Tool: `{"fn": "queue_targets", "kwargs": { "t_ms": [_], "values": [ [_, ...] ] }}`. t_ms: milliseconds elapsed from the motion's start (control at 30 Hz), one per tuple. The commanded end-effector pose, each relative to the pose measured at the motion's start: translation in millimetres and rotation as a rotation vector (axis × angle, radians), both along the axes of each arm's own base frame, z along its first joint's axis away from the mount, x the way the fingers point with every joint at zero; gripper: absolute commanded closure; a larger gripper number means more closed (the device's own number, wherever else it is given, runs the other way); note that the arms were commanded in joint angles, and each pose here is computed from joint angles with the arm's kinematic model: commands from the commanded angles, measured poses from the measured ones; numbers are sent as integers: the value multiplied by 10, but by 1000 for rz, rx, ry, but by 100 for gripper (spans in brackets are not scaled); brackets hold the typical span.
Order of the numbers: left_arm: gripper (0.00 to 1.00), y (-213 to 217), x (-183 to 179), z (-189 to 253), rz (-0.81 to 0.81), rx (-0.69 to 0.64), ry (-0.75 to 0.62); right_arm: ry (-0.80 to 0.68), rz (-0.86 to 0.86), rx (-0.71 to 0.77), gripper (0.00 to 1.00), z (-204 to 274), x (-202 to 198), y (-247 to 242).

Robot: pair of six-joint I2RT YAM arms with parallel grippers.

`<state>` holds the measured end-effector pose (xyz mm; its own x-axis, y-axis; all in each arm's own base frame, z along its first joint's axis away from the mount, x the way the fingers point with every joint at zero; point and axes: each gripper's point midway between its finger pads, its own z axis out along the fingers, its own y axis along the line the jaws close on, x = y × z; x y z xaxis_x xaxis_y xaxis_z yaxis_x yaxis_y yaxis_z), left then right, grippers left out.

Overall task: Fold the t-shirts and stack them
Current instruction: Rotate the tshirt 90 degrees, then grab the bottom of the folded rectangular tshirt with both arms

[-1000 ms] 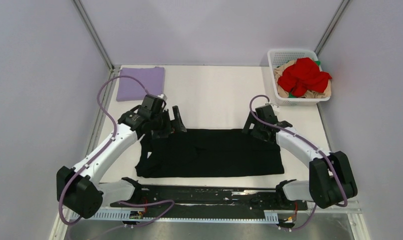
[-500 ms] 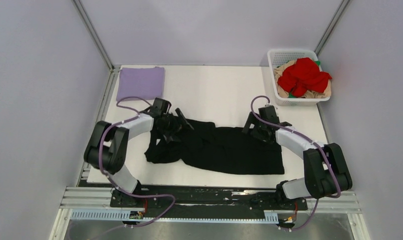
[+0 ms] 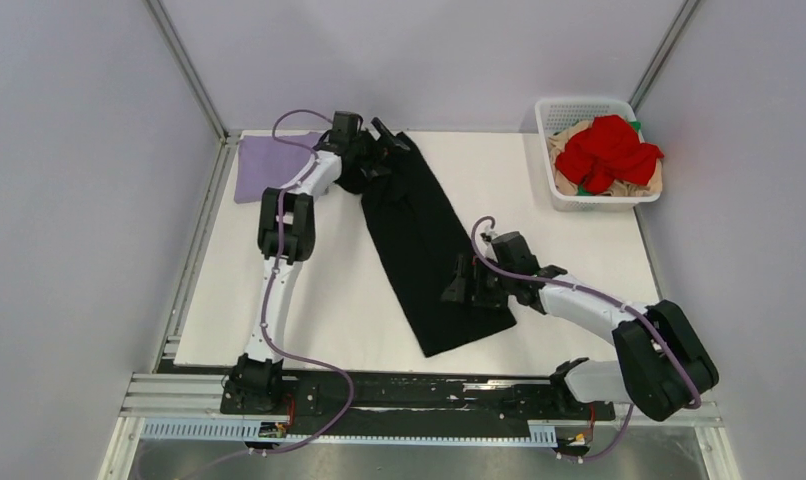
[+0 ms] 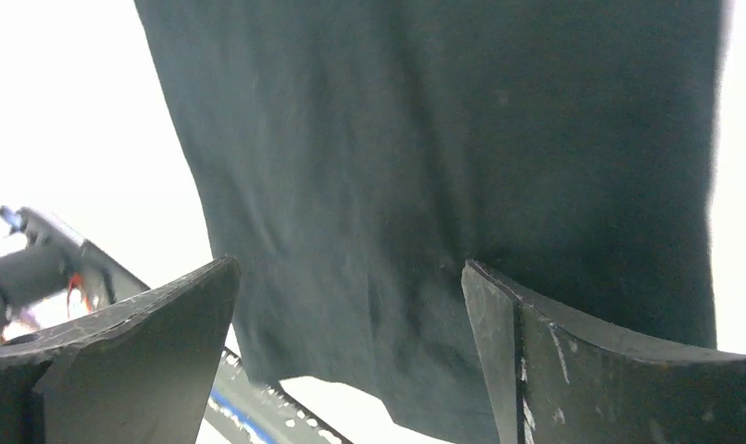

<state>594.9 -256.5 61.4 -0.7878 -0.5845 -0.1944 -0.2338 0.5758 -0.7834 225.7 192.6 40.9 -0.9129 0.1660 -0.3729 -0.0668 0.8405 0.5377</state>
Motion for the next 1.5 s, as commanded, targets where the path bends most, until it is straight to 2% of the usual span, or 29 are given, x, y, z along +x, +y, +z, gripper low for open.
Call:
{"fn": "queue_targets", "kwargs": {
  "t_ms": [0, 67, 100, 233, 400, 467, 500, 533, 567, 600, 633, 733, 800, 833, 867, 900, 933, 967, 1000, 1033, 1067, 1167, 1200, 1333, 1467],
  "values": [
    [0, -391, 221, -632, -29, -35, 10, 125, 256, 125, 0, -52, -481, 520],
    [0, -604, 296, -637, -43, -104, -40, 95, 338, 122, 0, -46, -490, 700],
    [0, -695, 385, -532, -49, -143, -118, 81, 372, 115, 0, -40, -486, 767],
    [0, -931, 523, -334, -46, -208, -254, 70, 410, 77, 0, -47, -456, 829],
    [0, -898, 657, 77, -44, -170, -393, -29, 395, 34, 0, 187, -263, 816],
    [0, -875, 662, 363, -64, -131, -452, -80, 365, 30, 0, 360, -172, 809],
    [0, -866, 650, 653, -83, -113, -507, -105, 342, 26, 0, 443, -129, 791],
    [0, -865, 604, 764, -101, -100, -507, -129, 314, 25, 0, 528, -89, 769],
    [0, -851, 545, 1104, -118, -85, -552, -155, 270, 19, 0, 606, -32, 727],
    [0, -826, 469, 1161, -127, -61, -518, -175, 216, 12, 0, 670, 24, 668],
    [0, -795, 355, 1463, -145, -28, -553, -192, 162, 8, 0, 729, 75, 597],
    [0, -659, -49, 1695, -178, 108, -518, -210, 33, -10, 0, 778, 170, 356],
    [0, -531, -523, 2193, -191, 211, -567, -182, -13, -15, 0, 742, 159, 240],
    [0, -402, -642, 1922, -190, 307, -516, -169, -26, -17, 0, 725, 138, 197],
    [0, -332, -916, 2122, -195, 338, -518, -159, -36, -18, 0, 715, 112, 162],
    [0, -193, -1117, 1765, -206, 418, -432, -151, -42, -16, 0, 709, 80, 138],
    [0, -159, -1347, 1942, -211, 422, -456, -141, -42, -16, 0, 691, 39, 117],
    [0, -58, -1593, 1533, -244, 468, -367, -126, -36, -10, 0, 678, -14, 108],
    [0, 17, -1923, 1340, -276, 486, -319, -92, -35, -17, 0, 626, -91, 77],
    [0, 68, -2092, 1243, -281, 495, -286, -63, -32, -18, 0, 586, -159, 60],
    [0, 142, -2420, 1038, -307, 503, -230, -33, -27, -21, 1, 533, -232, 42],
    [0, 179, -3096, 655, -373, 444, -88, 52, -14, -26, 6, 361, -452, -14],
    [0, 245, -3422, 432, -396, 446, -22, 73, -11, -28, 7, 312, -509, -31],
    [2, 206, -4083, 221, -465, 404, 58, 138, 10, -19, 17, 174, -683, -46],
    [10, 264, -4412, 12, -473, 398, 121, 174, 29, -7, 32, 69, -759, -27]
  ]
}}
